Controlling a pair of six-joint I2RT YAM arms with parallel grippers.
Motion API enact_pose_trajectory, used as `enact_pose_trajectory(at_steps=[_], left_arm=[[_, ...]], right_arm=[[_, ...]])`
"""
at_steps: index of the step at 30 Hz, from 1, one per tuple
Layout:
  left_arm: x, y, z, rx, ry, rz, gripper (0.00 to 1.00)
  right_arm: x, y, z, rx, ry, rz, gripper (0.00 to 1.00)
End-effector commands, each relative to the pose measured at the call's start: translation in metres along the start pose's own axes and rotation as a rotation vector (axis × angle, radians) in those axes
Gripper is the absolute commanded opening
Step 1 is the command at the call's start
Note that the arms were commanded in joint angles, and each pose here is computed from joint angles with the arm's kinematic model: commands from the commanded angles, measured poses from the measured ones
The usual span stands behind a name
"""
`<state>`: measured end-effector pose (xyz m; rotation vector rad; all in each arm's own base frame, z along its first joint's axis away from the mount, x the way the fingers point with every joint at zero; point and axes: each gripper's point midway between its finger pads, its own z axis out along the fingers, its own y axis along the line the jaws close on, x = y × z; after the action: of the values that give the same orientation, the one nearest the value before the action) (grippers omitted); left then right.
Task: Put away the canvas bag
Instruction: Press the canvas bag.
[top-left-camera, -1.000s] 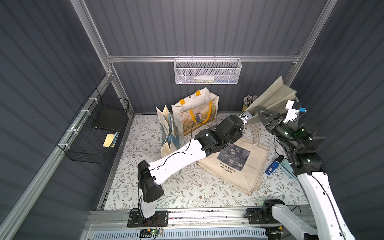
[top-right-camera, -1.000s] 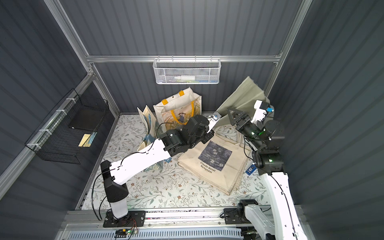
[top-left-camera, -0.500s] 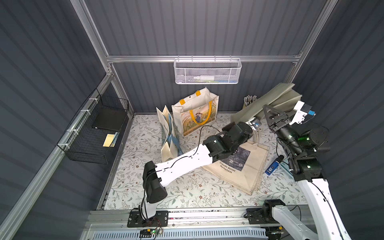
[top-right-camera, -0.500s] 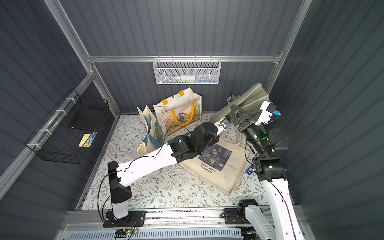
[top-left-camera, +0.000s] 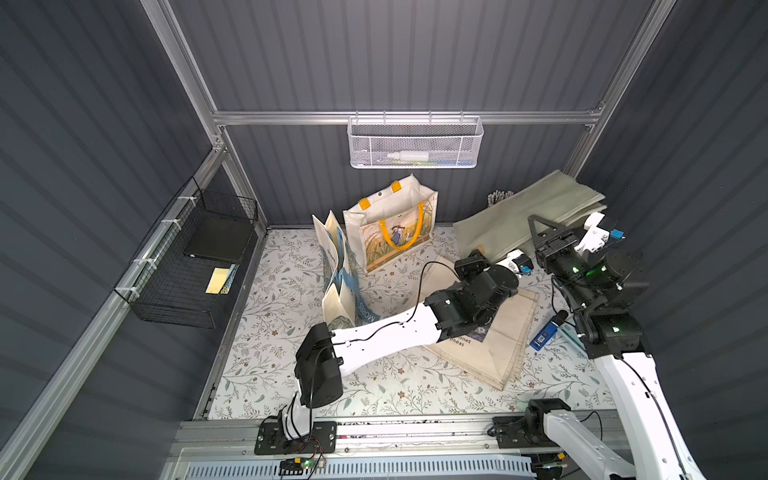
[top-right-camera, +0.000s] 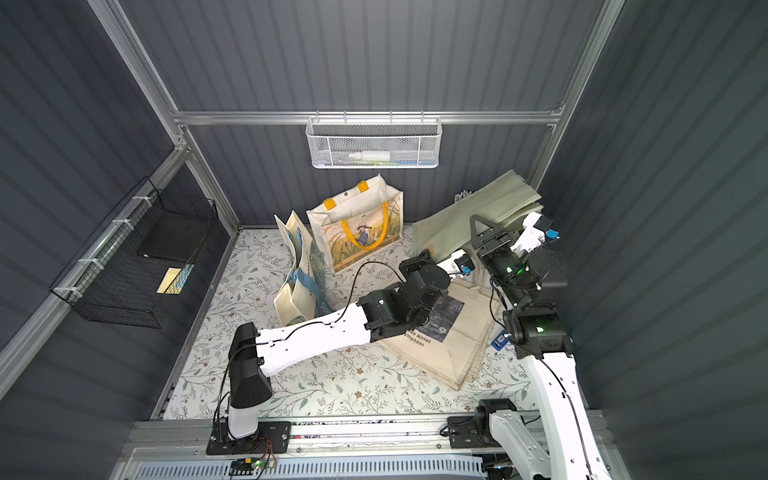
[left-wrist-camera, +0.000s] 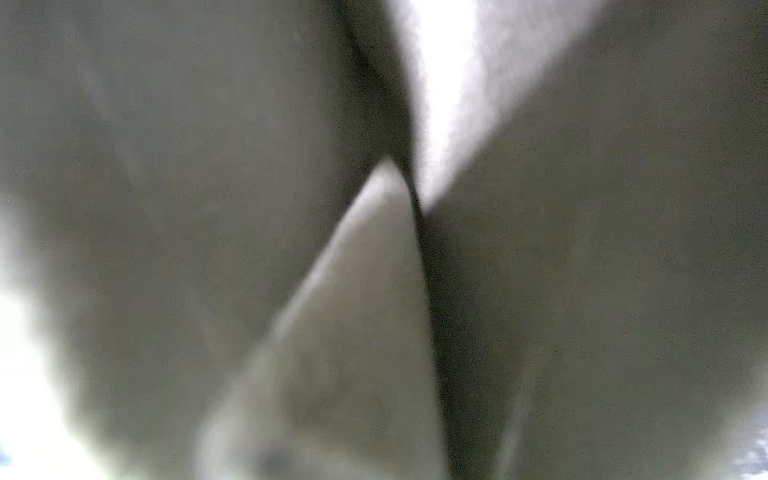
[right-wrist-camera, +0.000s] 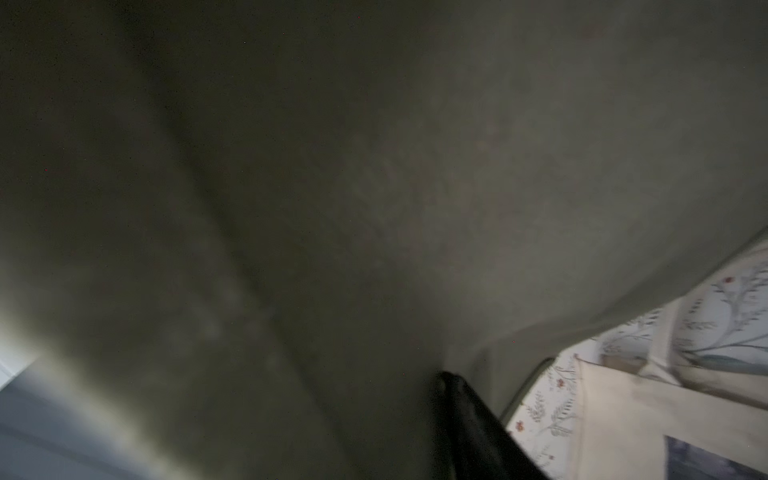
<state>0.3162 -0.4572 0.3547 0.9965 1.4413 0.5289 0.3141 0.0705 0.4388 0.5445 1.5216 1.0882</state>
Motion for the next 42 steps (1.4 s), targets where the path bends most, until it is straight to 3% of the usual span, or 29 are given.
enact_pose_trajectory(at_steps=[1, 3, 5, 6, 10, 13, 14, 16, 20, 23, 28, 30, 34, 36, 39, 42], left_arm=[[-0.022, 0.010, -0.012, -0.046, -0.063, -0.021, 0.00], [-0.020, 0.008, -0.012, -0.040, -0.062, -0.021, 0.00], [-0.018, 0.005, -0.014, -0.015, -0.062, -0.031, 0.02], [-0.019, 0.003, -0.015, 0.002, -0.070, -0.033, 0.10], [-0.009, -0.005, -0.019, 0.070, -0.052, -0.034, 0.65], [0.002, 0.006, -0.020, 0.106, -0.033, -0.105, 0.83], [0.005, 0.014, -0.022, 0.126, -0.036, -0.164, 0.94], [0.015, 0.034, -0.022, 0.178, -0.048, -0.312, 0.99], [0.050, 0.078, -0.014, 0.340, -0.068, -0.699, 0.99], [0.075, 0.098, -0.007, 0.403, -0.078, -0.887, 0.99], [0.107, 0.100, 0.004, 0.534, -0.082, -1.141, 0.99], [0.112, 0.095, 0.002, 0.552, -0.096, -1.157, 0.99], [0.131, 0.067, 0.000, 0.569, -0.109, -1.002, 0.99], [0.148, 0.031, -0.004, 0.650, -0.065, -0.969, 0.99], [0.153, 0.017, -0.003, 0.696, -0.054, -0.993, 0.99], [0.143, 0.025, -0.003, 0.755, -0.103, -1.106, 0.99]], right_arm=[[-0.002, -0.011, -0.001, 0.078, -0.005, -0.012, 0.38], [-0.001, -0.019, -0.002, 0.103, -0.011, -0.021, 0.17], [-0.003, -0.018, -0.003, 0.094, -0.021, -0.056, 0.08], [-0.004, -0.018, -0.003, 0.092, -0.021, -0.072, 0.05], [-0.006, -0.007, 0.002, 0.036, 0.027, -0.177, 0.00], [-0.005, -0.003, 0.008, -0.003, 0.085, -0.250, 0.00], [-0.005, -0.004, 0.010, -0.008, 0.102, -0.265, 0.00], [-0.005, -0.001, 0.011, -0.037, 0.123, -0.299, 0.00], [-0.004, 0.009, 0.010, -0.095, 0.141, -0.339, 0.00], [-0.004, 0.010, 0.009, -0.124, 0.152, -0.342, 0.00], [-0.013, 0.030, 0.005, -0.218, 0.134, -0.320, 0.00], [-0.018, 0.034, 0.004, -0.224, 0.126, -0.312, 0.00], [-0.022, 0.047, 0.002, -0.292, 0.130, -0.279, 0.00], [-0.022, 0.050, 0.003, -0.318, 0.148, -0.261, 0.00], [-0.021, 0.054, 0.003, -0.353, 0.173, -0.246, 0.00], [-0.023, 0.060, -0.001, -0.379, 0.169, -0.250, 0.00]])
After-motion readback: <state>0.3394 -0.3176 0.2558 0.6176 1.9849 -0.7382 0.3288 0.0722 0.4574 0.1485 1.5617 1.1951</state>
